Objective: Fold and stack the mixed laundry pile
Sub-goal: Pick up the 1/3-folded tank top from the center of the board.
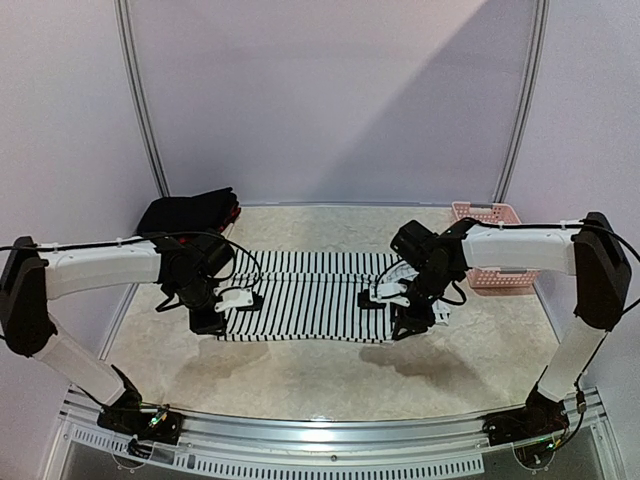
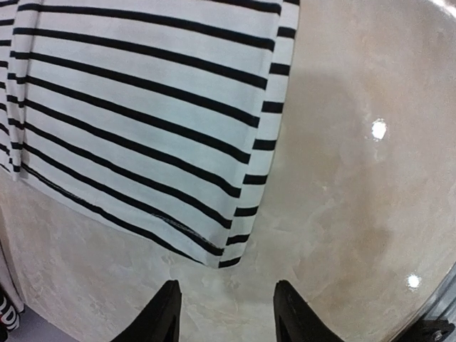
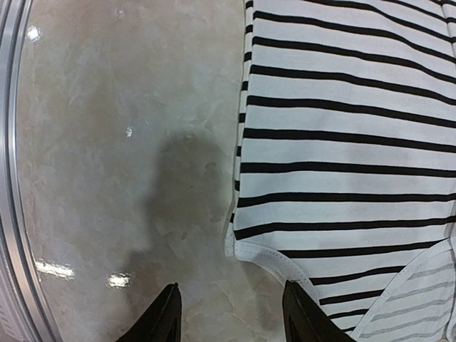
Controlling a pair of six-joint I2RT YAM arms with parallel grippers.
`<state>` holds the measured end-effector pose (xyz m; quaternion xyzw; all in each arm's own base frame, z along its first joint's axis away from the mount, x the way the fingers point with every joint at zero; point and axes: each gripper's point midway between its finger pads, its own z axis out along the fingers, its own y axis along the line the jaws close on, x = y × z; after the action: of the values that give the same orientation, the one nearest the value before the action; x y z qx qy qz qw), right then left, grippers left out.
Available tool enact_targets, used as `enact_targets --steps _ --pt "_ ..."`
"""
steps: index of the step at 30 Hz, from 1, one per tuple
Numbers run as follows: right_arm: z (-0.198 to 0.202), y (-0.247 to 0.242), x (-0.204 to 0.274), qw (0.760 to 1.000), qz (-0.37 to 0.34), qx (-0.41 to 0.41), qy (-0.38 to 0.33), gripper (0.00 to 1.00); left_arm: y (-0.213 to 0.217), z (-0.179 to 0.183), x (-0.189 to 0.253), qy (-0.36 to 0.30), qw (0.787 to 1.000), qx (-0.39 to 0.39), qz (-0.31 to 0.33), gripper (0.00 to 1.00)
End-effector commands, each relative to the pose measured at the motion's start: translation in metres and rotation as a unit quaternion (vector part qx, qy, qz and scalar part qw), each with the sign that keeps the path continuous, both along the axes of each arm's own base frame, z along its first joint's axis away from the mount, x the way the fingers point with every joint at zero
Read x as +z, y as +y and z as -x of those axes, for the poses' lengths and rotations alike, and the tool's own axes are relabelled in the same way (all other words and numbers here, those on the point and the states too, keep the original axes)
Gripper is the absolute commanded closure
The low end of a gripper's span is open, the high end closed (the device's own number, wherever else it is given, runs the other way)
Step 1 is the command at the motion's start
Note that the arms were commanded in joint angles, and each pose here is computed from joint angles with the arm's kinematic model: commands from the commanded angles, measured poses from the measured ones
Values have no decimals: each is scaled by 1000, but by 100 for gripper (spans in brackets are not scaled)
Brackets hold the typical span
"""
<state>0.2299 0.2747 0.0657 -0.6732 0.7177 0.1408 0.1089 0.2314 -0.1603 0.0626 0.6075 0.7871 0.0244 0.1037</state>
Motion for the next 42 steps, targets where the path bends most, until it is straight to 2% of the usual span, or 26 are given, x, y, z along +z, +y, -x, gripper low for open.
enact_targets --steps 1,5,12,25,29,33,42 --pt "-5 4 -3 1000 1 0 -8 52 -7 -2 -10 9 1000 -16 -10 53" --pt "-8 3 -6 1000 4 -5 -13 52 -6 -3 -24 20 999 -16 -26 54" --pt "-10 3 -12 1000 7 -9 -16 51 -7 -12 -34 6 999 -17 -32 63" --pt "-14 3 -18 1000 5 -27 -3 51 3 4 -48 24 996 -36 -74 65" --pt "-16 0 -21 999 10 -30 -5 51 11 2 -55 26 994 -33 -105 70" --pt "-14 -2 -24 999 15 -29 -2 50 9 -2 -57 30 993 -27 -111 80" --pt "-4 4 -34 1000 28 -6 -4 49 6 -5 -51 21 994 -26 -107 95"
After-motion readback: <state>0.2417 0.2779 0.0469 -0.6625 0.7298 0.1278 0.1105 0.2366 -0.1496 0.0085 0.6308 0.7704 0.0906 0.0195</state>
